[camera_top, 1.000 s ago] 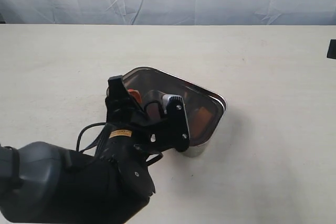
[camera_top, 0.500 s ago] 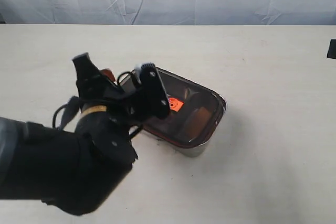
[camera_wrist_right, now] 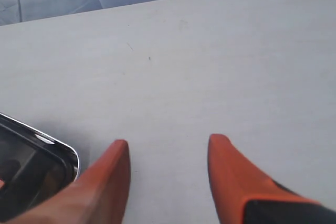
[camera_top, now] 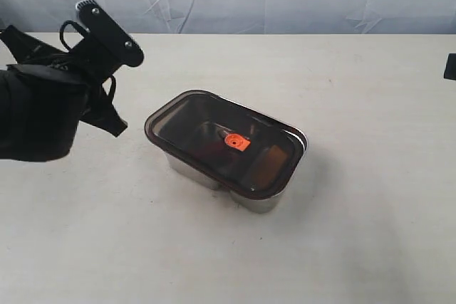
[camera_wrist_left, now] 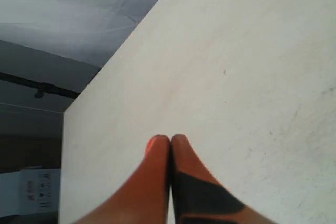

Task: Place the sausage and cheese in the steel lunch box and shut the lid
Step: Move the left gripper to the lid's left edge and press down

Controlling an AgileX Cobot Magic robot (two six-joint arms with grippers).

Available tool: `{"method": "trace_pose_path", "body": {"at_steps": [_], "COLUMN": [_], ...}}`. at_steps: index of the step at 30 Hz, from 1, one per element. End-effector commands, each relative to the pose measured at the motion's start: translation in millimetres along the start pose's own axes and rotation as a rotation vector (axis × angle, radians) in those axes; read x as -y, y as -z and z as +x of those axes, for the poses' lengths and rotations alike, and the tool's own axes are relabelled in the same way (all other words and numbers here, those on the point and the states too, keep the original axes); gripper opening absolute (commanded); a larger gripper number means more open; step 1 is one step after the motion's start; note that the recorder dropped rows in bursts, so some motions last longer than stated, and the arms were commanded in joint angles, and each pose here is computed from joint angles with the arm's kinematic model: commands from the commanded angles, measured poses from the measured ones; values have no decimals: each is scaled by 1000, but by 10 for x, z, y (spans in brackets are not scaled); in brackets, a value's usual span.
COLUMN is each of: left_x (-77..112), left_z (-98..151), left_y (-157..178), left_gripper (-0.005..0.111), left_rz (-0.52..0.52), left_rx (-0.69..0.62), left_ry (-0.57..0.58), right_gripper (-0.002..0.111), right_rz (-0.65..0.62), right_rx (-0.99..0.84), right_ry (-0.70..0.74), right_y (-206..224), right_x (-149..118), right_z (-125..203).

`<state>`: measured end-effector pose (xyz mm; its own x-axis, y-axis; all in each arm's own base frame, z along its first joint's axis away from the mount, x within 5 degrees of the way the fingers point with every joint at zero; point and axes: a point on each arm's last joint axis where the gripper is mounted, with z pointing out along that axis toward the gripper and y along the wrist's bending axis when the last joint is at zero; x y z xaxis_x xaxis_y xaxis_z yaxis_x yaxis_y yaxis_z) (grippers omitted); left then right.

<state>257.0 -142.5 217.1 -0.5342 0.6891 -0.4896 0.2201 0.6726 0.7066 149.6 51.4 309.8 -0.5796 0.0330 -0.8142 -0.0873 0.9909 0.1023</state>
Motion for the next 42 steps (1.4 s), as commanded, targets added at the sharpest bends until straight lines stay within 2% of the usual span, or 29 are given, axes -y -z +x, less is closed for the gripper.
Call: {"method": "trace_pose_path", "body": {"at_steps": [1, 6, 9, 13, 15, 16, 17, 18, 19, 20, 21, 23, 27, 29, 34, 39, 42], "left_x": [-117, -367, -489, -653, -735, -777, -788, -763, -745, -654, -555, -472, -369, -323, -126, -39, -85], "left_z": [-29, -79, -50, 44, 81, 123, 136, 204, 250, 370, 480, 582, 630, 624, 492, 240, 68], "left_y": [-178, -406, -511, -629, -680, -729, -744, -794, -819, -868, -887, -896, -871, -856, -754, -690, -670], "left_gripper": [0, 0, 0, 0, 0, 0, 0, 0, 0, 0, 0, 0, 0, 0, 0, 0, 0], "left_rz": [135, 275, 359, 419, 541, 631, 669, 748, 766, 804, 847, 872, 972, 981, 974, 901, 826], "left_rx": [43, 92, 123, 133, 165, 159, 153, 126, 105, 26, -114, -286, -442, -475, -483, -437, -415], "left_ry": [156, 458, 552, 673, 809, 948, 1004, 991, 954, 815, 794, 817, 832, 835, 741, 669, 630], "right_gripper": [46, 46, 46, 46, 46, 46, 46, 46, 46, 46, 46, 46, 46, 46, 46, 46, 46], "right_rz": [2, 6, 16, 23, 25, 26, 26, 26, 26, 25, 25, 25, 23, 22, 17, 17, 17], "right_rx": [5, 0, -11, -15, -16, -21, -21, -21, -21, -21, -21, -21, -22, -21, -19, -19, -19], "right_ry": [2, 3, 5, 8, 10, 12, 12, 12, 12, 10, 10, 12, 8, 8, 6, 5, 5], "right_y": [7, 7, 7, 7, 3, -8, -8, -8, -8, -7, -7, -7, -7, -7, -7, -7, -7], "right_x": [10, 14, 24, 30, 30, 28, 28, 28, 28, 27, 27, 27, 25, 24, 20, 20, 20], "right_z": [5, 10, 20, 24, 24, 25, 25, 25, 25, 26, 26, 26, 27, 26, 24, 24, 24]}}
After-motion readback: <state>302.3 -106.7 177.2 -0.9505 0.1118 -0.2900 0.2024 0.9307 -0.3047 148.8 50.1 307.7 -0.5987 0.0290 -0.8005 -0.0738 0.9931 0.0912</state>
